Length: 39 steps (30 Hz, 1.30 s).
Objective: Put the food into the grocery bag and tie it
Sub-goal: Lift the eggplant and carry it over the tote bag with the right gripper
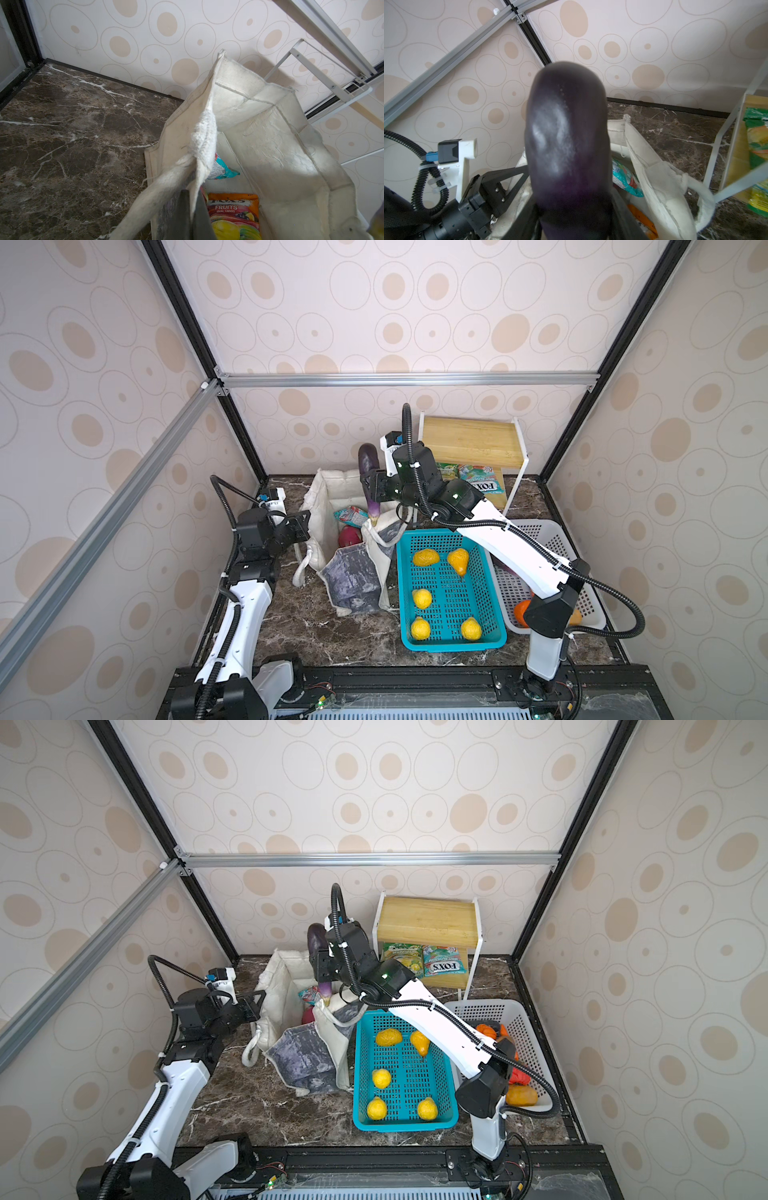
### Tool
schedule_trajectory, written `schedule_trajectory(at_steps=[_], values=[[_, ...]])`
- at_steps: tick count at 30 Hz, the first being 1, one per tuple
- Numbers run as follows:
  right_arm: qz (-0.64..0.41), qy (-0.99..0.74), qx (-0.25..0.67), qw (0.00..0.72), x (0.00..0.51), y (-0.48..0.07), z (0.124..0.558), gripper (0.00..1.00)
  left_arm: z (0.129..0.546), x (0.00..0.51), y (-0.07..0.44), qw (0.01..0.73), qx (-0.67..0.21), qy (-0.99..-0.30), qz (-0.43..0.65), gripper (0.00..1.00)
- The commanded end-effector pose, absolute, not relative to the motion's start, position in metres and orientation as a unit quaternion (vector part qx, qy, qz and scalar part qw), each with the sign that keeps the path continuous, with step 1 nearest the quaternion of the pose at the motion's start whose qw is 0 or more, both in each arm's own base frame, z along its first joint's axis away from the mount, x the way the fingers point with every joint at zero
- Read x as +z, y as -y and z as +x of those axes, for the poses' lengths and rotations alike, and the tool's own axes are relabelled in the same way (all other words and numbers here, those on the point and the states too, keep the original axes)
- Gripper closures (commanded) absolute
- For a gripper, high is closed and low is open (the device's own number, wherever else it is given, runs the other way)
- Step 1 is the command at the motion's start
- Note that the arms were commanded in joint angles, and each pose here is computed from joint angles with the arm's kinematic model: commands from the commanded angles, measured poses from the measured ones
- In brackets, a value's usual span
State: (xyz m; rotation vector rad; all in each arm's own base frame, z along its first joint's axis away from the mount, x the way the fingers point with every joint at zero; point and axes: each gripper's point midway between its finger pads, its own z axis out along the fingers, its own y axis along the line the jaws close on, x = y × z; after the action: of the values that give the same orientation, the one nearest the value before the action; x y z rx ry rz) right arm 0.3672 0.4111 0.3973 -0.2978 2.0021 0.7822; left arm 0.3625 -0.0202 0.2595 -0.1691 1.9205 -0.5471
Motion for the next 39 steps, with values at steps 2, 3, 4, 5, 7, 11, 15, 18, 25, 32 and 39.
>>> schedule_trajectory(at_steps=[2,3,4,5,7,11,15,18,25,32,39], values=[[-0.121,-0.775,0.375,0.494,0.455,-0.415,0.355,0.65,0.362,0.276,0.021,0.561,-0.235,-0.792,-0.06,1.0],[-0.12,-0.772,0.378,0.497,0.458,-0.415,0.354,0.65,0.362,0.276,0.021,0.561,-0.233,-0.792,-0.06,1.0],[-0.119,-0.77,0.381,0.498,0.46,-0.415,0.355,0.65,0.362,0.275,0.021,0.56,-0.234,-0.792,-0.06,1.0],[-0.119,-0.768,0.384,0.499,0.46,-0.417,0.356,0.65,0.363,0.275,0.021,0.56,-0.234,-0.793,-0.061,1.0],[-0.115,-0.775,0.381,0.492,0.452,-0.421,0.359,0.65,0.363,0.275,0.021,0.561,-0.234,-0.792,-0.06,1.0],[-0.119,-0.787,0.381,0.47,0.428,-0.434,0.358,0.64,0.362,0.275,0.021,0.561,-0.234,-0.792,-0.06,1.0],[-0.108,-0.829,0.351,0.423,0.365,-0.452,0.373,0.65,0.363,0.275,0.021,0.56,-0.233,-0.792,-0.061,1.0],[-0.119,-0.858,0.318,0.384,0.325,-0.465,0.378,0.64,0.363,0.274,0.021,0.559,-0.235,-0.793,-0.061,1.0],[-0.142,-0.903,0.244,0.324,0.243,-0.477,0.375,0.63,0.362,0.276,0.022,0.562,-0.236,-0.791,-0.059,1.0],[-0.143,-0.93,0.184,0.286,0.18,-0.471,0.378,0.59,0.362,0.277,0.021,0.563,-0.236,-0.79,-0.06,1.0],[-0.143,-0.929,0.185,0.288,0.188,-0.47,0.375,0.35,0.361,0.277,0.022,0.563,-0.236,-0.79,-0.06,1.0]])
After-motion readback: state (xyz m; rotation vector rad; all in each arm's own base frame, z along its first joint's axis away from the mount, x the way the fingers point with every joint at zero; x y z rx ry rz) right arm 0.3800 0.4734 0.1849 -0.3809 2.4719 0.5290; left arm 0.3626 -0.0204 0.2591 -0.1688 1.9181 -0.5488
